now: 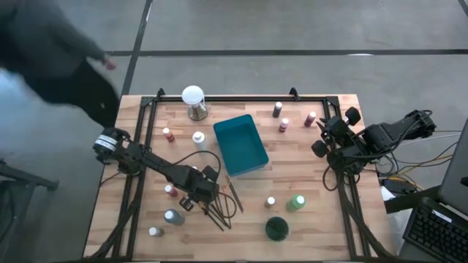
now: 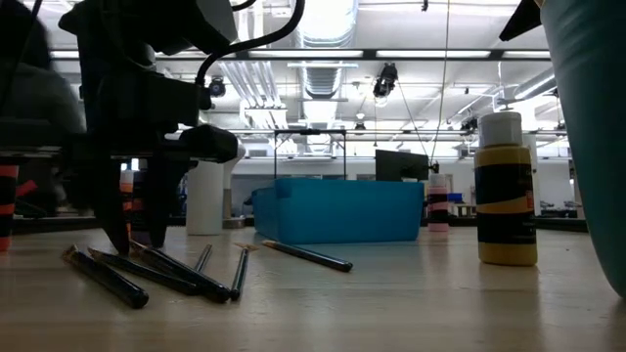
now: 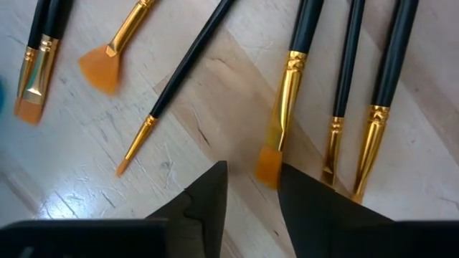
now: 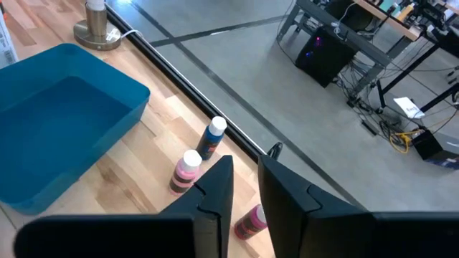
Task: Pick & Place Paint Supplies
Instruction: Put the gold paint brush into the green cup
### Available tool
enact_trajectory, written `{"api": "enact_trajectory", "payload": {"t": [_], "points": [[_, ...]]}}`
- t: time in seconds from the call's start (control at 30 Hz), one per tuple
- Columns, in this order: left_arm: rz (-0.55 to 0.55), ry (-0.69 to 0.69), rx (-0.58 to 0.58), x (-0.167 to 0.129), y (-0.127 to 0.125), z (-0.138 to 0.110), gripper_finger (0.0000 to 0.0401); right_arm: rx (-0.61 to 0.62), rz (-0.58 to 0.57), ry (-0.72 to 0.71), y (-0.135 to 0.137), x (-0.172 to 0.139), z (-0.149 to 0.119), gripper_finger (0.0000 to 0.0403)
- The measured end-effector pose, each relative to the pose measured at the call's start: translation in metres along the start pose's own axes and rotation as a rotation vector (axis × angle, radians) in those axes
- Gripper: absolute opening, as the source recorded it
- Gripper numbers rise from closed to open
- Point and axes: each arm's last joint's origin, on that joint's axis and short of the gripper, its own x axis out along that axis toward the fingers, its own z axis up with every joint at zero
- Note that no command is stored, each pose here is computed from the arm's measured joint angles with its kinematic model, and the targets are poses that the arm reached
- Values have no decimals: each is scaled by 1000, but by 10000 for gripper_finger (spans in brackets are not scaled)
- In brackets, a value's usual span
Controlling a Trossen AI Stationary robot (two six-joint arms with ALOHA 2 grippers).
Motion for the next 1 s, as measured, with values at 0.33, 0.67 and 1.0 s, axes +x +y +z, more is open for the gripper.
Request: {"api": "enact_trajectory", "payload": {"t": [0.33,0.67,1.0], "points": [[12,-7,-1,-4,0,0,78,0,0,0,0,0,0,47],[-6,-13,-2,-9,1,1,17,0,0,0,0,0,0,73],[-32,-18,-5,-6,-1,-1,37,2,1,1,0,0,0,91]]}}
